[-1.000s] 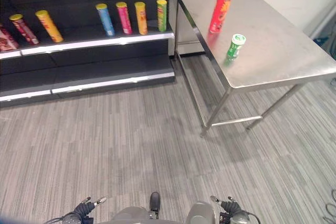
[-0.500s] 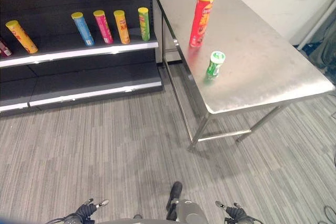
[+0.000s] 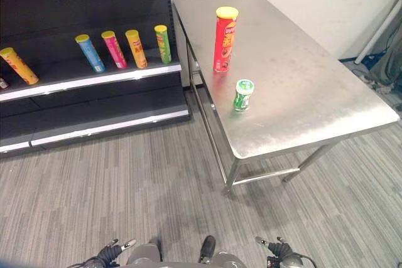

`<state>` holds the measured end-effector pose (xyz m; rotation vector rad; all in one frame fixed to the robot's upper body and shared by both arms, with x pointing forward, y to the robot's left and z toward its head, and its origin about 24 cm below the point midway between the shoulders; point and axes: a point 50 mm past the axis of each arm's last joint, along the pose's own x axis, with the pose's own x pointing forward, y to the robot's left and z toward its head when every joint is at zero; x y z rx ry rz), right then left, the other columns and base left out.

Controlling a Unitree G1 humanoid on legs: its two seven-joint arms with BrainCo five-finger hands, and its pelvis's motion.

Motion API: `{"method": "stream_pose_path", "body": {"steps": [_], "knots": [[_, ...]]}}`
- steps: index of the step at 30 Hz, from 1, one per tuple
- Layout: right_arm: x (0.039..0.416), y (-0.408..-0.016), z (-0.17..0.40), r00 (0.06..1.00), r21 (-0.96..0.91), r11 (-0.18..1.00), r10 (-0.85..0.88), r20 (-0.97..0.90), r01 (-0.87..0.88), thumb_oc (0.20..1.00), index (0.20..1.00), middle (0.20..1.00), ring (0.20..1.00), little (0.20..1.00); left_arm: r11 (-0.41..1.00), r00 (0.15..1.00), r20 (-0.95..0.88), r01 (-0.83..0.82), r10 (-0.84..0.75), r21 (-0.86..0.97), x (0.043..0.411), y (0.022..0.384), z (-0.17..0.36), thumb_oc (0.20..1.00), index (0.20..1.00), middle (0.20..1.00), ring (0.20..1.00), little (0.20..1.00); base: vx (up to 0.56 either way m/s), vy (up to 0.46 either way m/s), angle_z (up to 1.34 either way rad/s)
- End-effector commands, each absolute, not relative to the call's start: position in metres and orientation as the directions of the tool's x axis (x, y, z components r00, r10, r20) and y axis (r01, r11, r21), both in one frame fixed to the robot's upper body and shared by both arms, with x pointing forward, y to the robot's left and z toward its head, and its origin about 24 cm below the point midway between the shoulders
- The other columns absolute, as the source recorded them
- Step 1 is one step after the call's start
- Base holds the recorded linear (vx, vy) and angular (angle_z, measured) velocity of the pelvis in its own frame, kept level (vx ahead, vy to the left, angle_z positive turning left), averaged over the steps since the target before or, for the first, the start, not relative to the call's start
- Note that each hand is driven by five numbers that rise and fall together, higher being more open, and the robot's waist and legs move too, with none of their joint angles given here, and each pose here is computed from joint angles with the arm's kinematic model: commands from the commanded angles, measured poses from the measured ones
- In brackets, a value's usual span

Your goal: Put the goods on the table back onto the shelves and tidy them up.

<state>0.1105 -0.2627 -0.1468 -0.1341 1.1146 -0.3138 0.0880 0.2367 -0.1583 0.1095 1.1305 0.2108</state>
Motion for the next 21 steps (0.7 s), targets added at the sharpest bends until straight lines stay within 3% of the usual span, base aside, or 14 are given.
{"method": "stream_pose_path", "body": {"steps": [1, 7, 12, 16, 17, 18, 21], "knots": [[0.126, -0.275, -0.137, 0.455, -0.289, 0.936, -0.350, -0.819, 0.200, 1.000, 1.000, 1.000, 1.000, 1.000, 0.962, 0.482, -0.833, -0.154, 0.271, 0.224, 0.108, 0.251, -0.148, 1.000, 1.000, 1.000, 1.000, 1.000, 0.27, 0.407, -0.73], [0.117, -0.276, -0.141, 0.418, -0.292, 0.933, -0.356, -0.836, 0.210, 1.000, 1.000, 1.000, 1.000, 1.000, 0.960, 0.451, -0.848, -0.149, 0.279, 0.236, 0.100, 0.253, -0.151, 1.000, 1.000, 1.000, 1.000, 1.000, 0.14, 0.308, -0.51], [0.117, -0.276, -0.141, 0.418, -0.292, 0.933, -0.356, -0.836, 0.210, 1.000, 1.000, 1.000, 1.000, 1.000, 0.960, 0.451, -0.848, -0.149, 0.279, 0.236, 0.100, 0.253, -0.151, 1.000, 1.000, 1.000, 1.000, 1.000, 0.02, 0.075, -0.19], [0.110, -0.288, -0.139, 0.377, -0.291, 0.892, -0.416, -0.828, 0.346, 1.000, 1.000, 1.000, 1.000, 1.000, 0.944, 0.461, -0.824, -0.182, 0.329, 0.275, 0.106, 0.269, -0.144, 1.000, 1.000, 1.000, 1.000, 1.000, 0.14, 0.505, -0.17], [0.108, -0.328, -0.119, 0.360, -0.281, 0.747, -0.569, -0.740, 0.602, 1.000, 1.000, 1.000, 1.000, 1.000, 0.928, 0.484, -0.792, -0.219, 0.372, 0.302, 0.110, 0.286, -0.135, 1.000, 1.000, 1.000, 1.000, 1.000, 0.15, 0.338, -0.42], [0.107, -0.358, -0.098, 0.358, -0.295, 0.661, -0.666, -0.654, 0.690, 1.000, 1.000, 1.000, 1.000, 1.000, 0.922, 0.491, -0.782, -0.227, 0.385, 0.312, 0.111, 0.292, -0.132, 1.000, 1.000, 1.000, 1.000, 1.000, 0.11, 0.223, -0.30], [0.117, -0.388, -0.063, 0.404, -0.315, 0.597, -0.764, -0.503, 0.738, 1.000, 1.000, 1.000, 1.000, 1.000, 0.918, 0.466, -0.792, -0.231, 0.395, 0.322, 0.106, 0.292, -0.134, 1.000, 1.000, 1.000, 1.000, 1.000, 0.07, -0.043, -0.19]]}}
